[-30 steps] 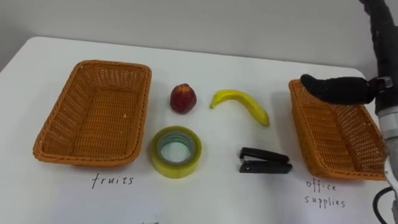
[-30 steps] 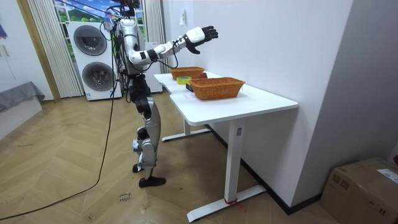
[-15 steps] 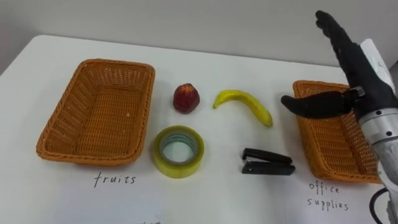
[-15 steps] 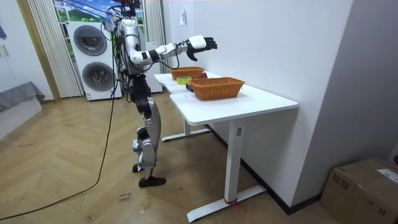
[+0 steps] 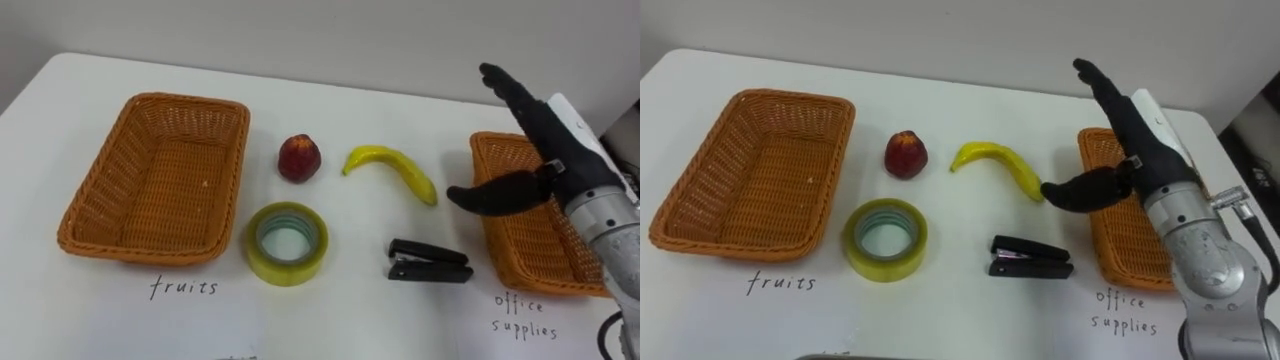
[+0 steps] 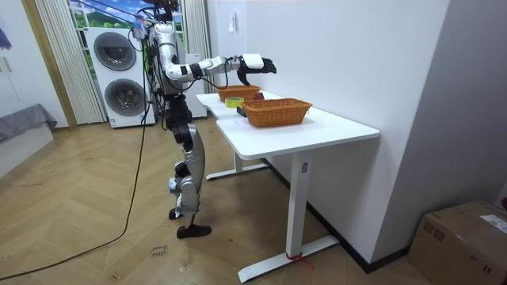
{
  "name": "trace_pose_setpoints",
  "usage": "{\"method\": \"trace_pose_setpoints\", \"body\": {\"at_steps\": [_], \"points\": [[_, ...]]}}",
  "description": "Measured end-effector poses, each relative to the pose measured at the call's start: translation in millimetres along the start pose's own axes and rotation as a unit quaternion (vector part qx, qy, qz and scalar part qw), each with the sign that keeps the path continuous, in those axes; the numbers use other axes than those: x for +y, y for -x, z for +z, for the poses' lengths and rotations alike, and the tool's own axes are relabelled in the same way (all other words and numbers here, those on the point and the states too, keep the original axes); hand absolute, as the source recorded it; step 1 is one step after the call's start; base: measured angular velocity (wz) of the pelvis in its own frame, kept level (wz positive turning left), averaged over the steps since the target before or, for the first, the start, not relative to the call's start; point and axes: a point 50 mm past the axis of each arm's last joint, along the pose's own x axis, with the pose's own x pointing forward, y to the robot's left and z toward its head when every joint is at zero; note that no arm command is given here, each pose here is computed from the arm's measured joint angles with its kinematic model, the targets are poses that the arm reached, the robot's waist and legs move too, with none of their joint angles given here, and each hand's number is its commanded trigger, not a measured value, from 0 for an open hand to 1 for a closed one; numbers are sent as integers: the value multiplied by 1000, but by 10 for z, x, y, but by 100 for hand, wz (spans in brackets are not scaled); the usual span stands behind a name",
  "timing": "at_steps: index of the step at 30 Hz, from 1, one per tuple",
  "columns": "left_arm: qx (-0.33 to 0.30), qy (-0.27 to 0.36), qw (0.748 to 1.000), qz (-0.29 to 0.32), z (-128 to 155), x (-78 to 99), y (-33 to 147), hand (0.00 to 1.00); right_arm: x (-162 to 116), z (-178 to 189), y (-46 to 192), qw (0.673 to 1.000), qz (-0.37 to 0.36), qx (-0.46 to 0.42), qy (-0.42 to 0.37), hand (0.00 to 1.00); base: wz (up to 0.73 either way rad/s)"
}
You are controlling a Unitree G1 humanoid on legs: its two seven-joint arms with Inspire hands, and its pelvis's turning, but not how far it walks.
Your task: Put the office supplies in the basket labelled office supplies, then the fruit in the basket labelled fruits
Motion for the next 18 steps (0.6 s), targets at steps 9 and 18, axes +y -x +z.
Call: {"method": "trace_pose_setpoints", "body": {"at_steps": [9, 18], "points": [[-11, 2, 1000, -7, 91, -31, -15, 0, 37, -15, -2, 998, 43, 16, 45, 0, 0], [-16, 3, 1000, -9, 127, -43, -19, 0, 89, -73, 2, 995, 80, 35, 45, 0, 0]]}}
